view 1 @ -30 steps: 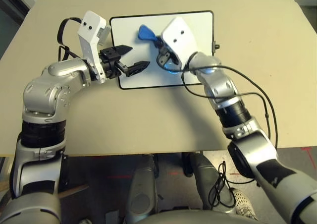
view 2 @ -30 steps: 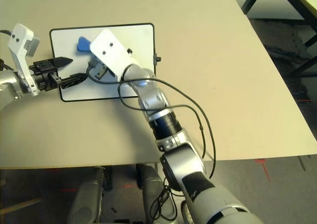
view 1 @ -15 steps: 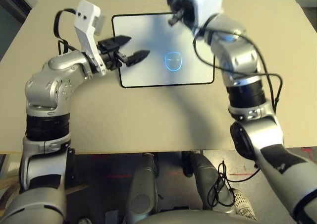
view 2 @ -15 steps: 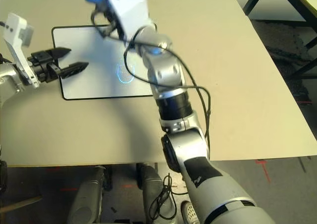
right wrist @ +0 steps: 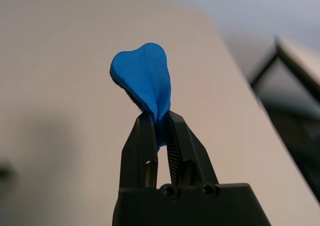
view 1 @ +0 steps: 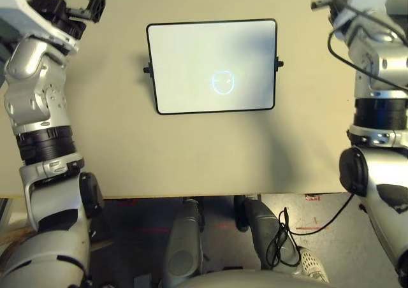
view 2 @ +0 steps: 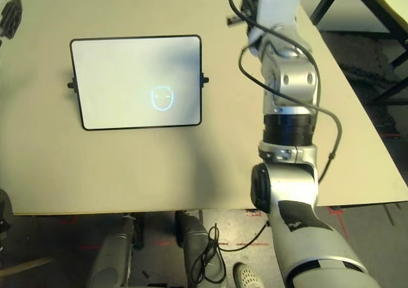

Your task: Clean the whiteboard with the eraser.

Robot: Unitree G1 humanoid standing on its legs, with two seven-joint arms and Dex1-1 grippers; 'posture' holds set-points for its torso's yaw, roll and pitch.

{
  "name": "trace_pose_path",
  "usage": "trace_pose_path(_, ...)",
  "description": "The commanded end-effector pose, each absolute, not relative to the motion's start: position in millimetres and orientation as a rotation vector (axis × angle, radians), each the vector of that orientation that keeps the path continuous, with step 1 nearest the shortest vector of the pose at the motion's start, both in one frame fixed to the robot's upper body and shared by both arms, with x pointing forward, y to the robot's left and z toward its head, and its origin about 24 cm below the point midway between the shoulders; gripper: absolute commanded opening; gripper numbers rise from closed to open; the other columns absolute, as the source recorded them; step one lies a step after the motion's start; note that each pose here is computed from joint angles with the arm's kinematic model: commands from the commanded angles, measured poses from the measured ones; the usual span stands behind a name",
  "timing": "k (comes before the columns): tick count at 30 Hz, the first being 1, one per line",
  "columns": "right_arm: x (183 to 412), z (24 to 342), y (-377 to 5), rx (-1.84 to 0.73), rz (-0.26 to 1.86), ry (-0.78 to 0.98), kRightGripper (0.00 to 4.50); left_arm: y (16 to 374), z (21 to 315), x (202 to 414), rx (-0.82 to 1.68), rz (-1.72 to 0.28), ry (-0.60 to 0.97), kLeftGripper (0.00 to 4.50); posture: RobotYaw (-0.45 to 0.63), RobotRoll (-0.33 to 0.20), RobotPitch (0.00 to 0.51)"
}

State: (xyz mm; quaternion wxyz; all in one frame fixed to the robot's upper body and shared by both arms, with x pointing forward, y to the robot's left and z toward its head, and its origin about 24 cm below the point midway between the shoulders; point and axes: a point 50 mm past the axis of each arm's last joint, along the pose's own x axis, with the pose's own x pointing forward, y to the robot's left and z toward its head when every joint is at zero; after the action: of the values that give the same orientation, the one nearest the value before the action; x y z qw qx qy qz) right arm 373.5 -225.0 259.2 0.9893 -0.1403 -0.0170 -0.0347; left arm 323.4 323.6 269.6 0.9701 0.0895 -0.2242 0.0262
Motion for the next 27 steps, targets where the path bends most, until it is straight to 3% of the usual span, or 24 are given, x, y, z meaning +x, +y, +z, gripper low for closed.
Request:
trace_pose_path(1, 367.6, 228.9, -235.6, -0.258, -0.111, 0.139, 0.17, 333.0, 240.8, 323.0, 0.187, 0.083, -0.377, 4.5, 0.08, 0.0, 0.215)
trace_pose_path(8, 359.8, 182.9, -227.7, -0.249, -0.068, 0.372, 0.17, 320.7, 206.6, 327.3, 0.165, 0.021, -0.263, 4.5, 0.09, 0.0, 0.221)
trace_pose_path(17, 369.3, 171.2, -214.9, -0.237, -0.017, 0.381, 0.17, 309.2, 206.8, 333.6, 0.138, -0.018, -0.25, 4.5, 0.09, 0.0, 0.224)
trace_pose_path(27, 369.3, 190.2, -219.7, -0.174, -0.001, 0.332, 3.55, 297.9, 213.8, 338.7, 0.135, -0.06, -0.252, 4.5, 0.07, 0.0, 0.242)
